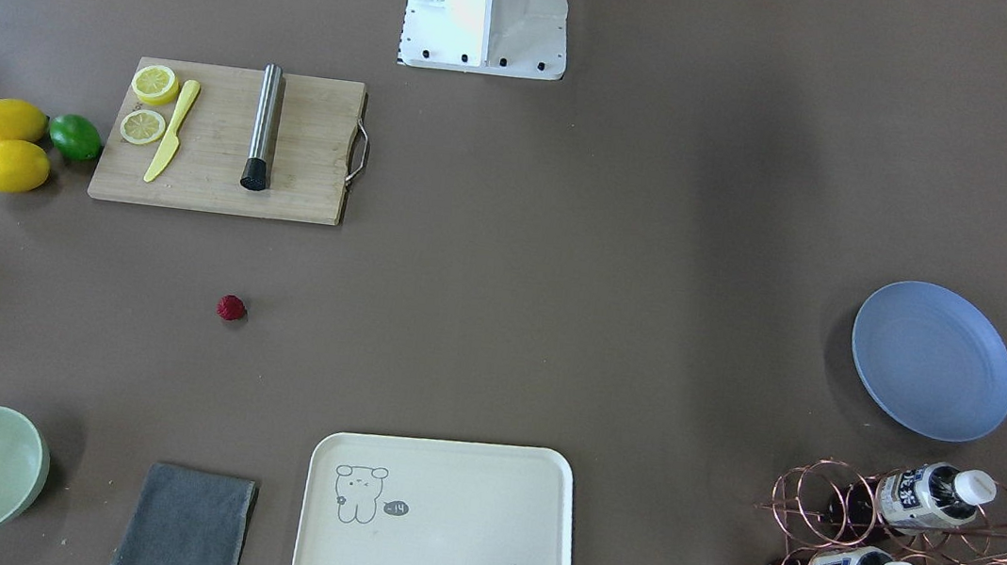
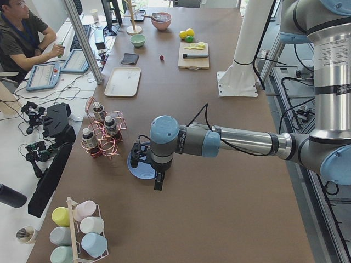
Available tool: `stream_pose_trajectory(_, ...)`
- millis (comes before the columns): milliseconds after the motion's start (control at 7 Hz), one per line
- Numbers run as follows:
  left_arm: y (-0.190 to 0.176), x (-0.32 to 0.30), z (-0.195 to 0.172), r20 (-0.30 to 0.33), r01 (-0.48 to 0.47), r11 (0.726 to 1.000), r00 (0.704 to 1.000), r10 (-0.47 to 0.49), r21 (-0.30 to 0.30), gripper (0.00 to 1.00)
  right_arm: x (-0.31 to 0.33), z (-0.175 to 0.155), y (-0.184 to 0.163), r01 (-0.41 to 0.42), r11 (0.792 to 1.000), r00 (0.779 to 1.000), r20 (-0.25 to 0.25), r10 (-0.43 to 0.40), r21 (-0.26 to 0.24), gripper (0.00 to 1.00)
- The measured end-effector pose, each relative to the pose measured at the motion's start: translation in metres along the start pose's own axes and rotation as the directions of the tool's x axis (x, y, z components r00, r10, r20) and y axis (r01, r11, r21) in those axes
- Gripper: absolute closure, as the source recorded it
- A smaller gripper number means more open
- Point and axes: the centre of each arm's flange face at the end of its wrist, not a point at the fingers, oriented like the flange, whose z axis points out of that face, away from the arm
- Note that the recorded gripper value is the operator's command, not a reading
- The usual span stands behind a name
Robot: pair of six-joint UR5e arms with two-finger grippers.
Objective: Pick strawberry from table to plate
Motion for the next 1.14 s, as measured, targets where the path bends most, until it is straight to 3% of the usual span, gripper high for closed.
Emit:
stream_pose_trajectory(714, -0.002, 0.002, -0.001, -0.003, -0.005, 1.000, 1.000, 0.005, 0.003, 0.03, 0.001, 0.001, 0.000, -0.001, 1.000, 1.000, 0.001, 0.001, -0.002, 0.00)
stream_pose_trajectory(1143, -0.001, 0.010, -0.004, -0.053, -0.009, 1.000, 0.999, 0.009, 0.003, 0.02, 0.001, 0.001, -0.001, -0.001, 1.000, 1.000, 0.000, 0.001, -0.001, 0.00)
